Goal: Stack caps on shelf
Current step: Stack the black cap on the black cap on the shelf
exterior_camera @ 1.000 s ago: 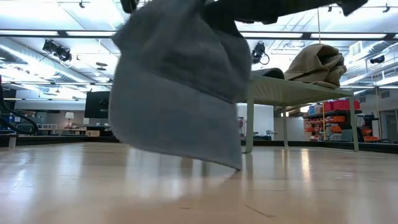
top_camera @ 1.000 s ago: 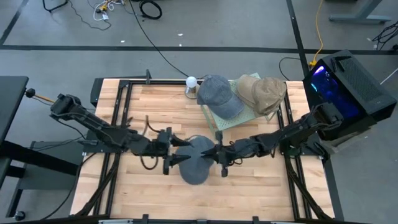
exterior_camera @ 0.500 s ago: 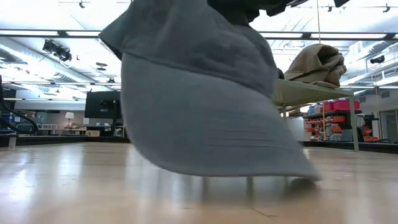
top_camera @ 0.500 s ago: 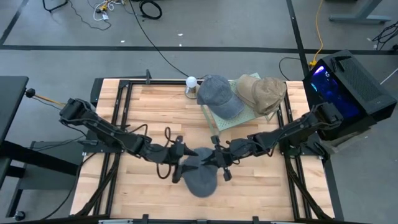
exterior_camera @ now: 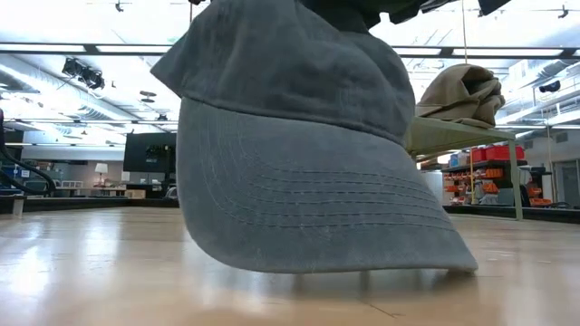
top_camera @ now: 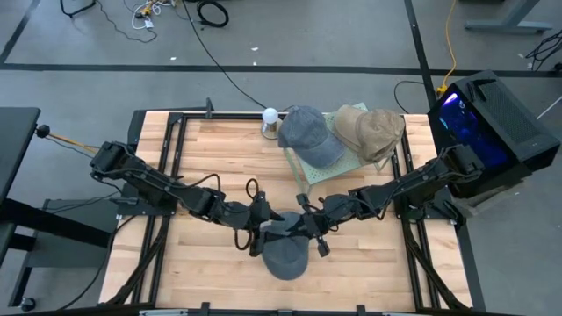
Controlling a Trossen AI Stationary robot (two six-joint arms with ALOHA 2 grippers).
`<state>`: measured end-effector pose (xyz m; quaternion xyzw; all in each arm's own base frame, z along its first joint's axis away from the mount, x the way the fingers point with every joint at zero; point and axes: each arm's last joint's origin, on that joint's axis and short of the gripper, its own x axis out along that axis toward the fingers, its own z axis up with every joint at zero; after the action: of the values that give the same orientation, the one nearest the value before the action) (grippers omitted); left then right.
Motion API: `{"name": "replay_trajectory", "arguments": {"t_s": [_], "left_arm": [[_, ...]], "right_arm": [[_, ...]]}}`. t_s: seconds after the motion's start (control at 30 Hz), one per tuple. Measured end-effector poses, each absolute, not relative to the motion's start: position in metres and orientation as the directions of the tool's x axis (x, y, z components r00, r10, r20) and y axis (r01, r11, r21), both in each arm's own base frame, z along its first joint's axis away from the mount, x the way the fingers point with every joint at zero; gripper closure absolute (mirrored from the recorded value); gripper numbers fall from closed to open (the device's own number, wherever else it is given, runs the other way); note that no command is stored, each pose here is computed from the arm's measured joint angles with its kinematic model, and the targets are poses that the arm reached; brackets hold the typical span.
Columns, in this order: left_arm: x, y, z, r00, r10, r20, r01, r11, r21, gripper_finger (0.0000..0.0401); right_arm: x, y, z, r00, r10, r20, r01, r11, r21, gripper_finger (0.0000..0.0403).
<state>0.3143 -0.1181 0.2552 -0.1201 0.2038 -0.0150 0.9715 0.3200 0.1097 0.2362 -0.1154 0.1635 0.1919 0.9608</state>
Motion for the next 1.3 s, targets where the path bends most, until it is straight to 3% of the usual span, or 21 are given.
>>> {"name": "replay_trajectory", "arguments": {"t_s": [0.13, 0.23, 0.53, 0.73, 0.97, 1.13, 1.3], "left_arm": [[0.314, -0.119, 0.255, 0.906, -0.127, -0.403, 0.013, 0.962, -0.274, 0.015], [0.314, -0.119, 0.254, 0.895, -0.158, -0.418, 0.02, 0.948, -0.316, 0.0183], [0.32, -0.117, 0.245, 0.854, -0.285, -0.436, 0.106, 0.914, -0.391, 0.0382], [0.321, -0.12, 0.247, 0.816, -0.411, -0.407, 0.241, 0.881, -0.406, 0.0384], [0.317, -0.127, 0.248, 0.681, -0.63, -0.373, 0.459, 0.765, -0.452, 0.0391], [0.317, -0.127, 0.249, 0.676, -0.641, -0.363, 0.471, 0.756, -0.455, 0.0387], [0.318, -0.126, 0.249, 0.693, -0.621, -0.366, 0.459, 0.772, -0.44, 0.0395]], "right_arm": [[0.32, 0.11, 0.236, 0.872, 0.334, -0.358, -0.41, 0.897, -0.162, 0.0386], [0.32, 0.11, 0.236, 0.872, 0.334, -0.356, -0.41, 0.898, -0.162, 0.0386], [0.321, 0.111, 0.239, 0.87, 0.37, -0.325, -0.435, 0.887, -0.155, 0.0384], [0.321, 0.111, 0.24, 0.869, 0.375, -0.321, -0.44, 0.884, -0.159, 0.0351], [0.32, 0.113, 0.24, 0.844, 0.429, -0.321, -0.486, 0.865, -0.122, 0.0262], [0.32, 0.113, 0.24, 0.836, 0.445, -0.322, -0.507, 0.85, -0.143, 0.0205], [0.318, 0.116, 0.24, 0.789, 0.526, -0.316, -0.58, 0.808, -0.102, 0.0174]]}}
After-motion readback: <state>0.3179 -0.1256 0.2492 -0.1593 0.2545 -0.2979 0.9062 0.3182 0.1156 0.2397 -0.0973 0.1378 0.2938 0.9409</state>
